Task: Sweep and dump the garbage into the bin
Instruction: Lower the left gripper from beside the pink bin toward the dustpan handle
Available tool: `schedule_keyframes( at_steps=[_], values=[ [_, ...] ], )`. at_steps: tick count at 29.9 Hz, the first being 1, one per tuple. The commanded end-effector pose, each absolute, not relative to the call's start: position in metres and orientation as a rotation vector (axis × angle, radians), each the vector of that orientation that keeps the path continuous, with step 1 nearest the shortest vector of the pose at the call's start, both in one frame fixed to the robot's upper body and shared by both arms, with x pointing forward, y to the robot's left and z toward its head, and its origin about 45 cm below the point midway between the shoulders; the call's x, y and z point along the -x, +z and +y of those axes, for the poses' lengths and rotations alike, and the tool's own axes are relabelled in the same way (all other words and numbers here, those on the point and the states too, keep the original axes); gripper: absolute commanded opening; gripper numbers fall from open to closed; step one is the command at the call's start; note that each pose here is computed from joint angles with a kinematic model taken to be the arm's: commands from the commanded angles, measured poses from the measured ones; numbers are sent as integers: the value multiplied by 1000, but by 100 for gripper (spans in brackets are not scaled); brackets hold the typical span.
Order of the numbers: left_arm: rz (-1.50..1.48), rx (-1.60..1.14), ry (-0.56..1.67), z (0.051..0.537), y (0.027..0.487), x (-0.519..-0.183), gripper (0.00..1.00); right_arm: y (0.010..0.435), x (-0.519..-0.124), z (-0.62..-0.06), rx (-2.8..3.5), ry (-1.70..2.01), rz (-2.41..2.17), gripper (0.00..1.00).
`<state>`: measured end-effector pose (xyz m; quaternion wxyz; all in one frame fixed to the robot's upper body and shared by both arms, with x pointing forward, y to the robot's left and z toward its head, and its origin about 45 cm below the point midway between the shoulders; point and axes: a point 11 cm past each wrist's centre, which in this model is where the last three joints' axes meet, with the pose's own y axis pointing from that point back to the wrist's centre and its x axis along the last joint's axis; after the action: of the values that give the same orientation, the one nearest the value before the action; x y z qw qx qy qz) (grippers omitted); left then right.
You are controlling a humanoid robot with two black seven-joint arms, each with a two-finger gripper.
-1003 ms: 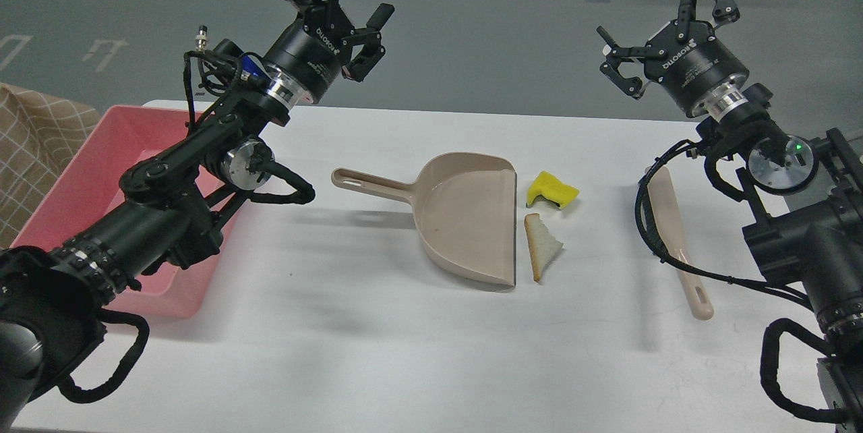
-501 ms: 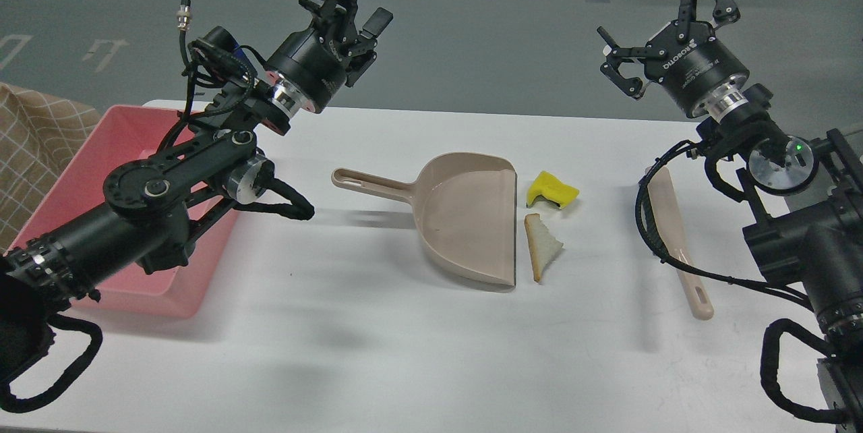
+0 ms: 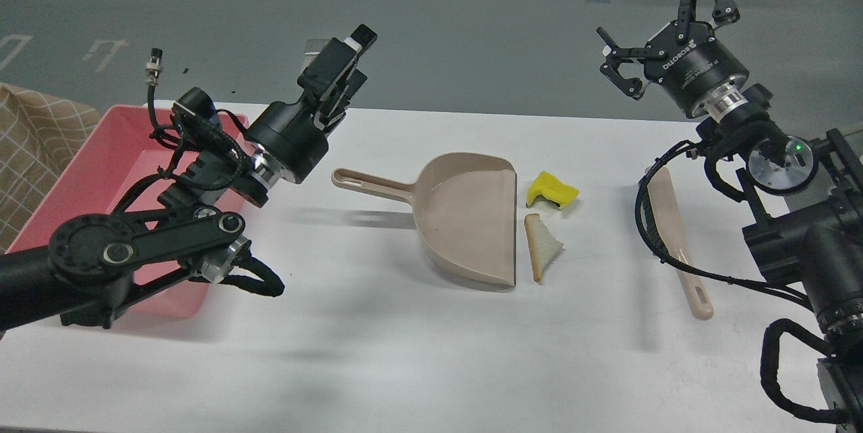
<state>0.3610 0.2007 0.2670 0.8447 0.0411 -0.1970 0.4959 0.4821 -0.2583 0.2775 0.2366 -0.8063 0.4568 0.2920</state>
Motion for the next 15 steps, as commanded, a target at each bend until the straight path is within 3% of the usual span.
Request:
schedule_keyframes(
  at_steps=[1,15],
  values=[
    [-387,-132,1010,203,253,-344,98,276,-481,-258,2211,804,1255,100],
    [-270,-215,1005,216,203,-304,98,275,-481,-259,2210,806,1259,100]
  ],
)
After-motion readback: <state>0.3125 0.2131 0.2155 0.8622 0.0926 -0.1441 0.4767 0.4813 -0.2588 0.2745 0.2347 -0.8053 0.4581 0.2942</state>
